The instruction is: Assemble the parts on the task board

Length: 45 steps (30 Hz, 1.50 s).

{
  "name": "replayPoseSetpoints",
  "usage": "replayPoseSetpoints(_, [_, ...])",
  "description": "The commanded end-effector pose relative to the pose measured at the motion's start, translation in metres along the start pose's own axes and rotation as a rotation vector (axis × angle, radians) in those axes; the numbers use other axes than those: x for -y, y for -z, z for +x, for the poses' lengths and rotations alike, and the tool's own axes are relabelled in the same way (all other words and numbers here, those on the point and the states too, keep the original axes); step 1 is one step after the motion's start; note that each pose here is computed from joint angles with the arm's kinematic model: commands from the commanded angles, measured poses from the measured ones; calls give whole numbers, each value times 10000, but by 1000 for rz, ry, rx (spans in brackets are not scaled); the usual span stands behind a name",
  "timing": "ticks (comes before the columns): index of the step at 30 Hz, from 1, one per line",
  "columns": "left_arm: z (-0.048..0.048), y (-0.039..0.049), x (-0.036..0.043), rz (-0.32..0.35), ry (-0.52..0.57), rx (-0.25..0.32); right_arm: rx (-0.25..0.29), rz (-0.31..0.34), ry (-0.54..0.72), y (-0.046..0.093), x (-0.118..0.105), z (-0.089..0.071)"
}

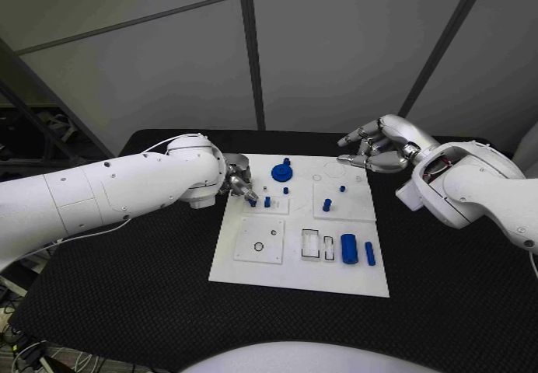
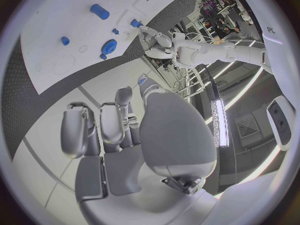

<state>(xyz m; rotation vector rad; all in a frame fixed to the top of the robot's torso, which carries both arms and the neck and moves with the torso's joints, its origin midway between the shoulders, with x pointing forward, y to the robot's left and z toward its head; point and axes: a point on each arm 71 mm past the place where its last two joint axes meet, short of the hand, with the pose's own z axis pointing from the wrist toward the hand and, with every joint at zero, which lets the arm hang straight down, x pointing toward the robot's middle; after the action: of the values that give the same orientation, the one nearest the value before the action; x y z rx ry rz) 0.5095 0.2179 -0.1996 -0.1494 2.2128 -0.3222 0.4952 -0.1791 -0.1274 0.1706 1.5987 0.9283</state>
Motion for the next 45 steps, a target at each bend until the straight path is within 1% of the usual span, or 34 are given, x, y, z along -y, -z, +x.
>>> replayPoseSetpoints(1, [40, -1, 6, -3, -28, -32, 4, -11, 2, -4, -19, -8])
replayPoseSetpoints(13, [53, -3, -1, -9, -36, -47, 3, -10, 2, -6, -19, -6])
replayPoseSetpoints(23, [57, -14, 29, -3, -37, -47, 3, -10, 1, -7, -20, -5])
replayPoseSetpoints(29, [70, -24, 50, 0, -45, -60, 2, -9, 1, -8, -20, -3])
replayPoseSetpoints(39, [82, -46, 51, -8, -41, -78, 2, -8, 2, -2, -19, -7])
replayPoseSetpoints(45, [66, -68, 37, -18, -10, -64, 3, -8, 2, 3, -17, -10])
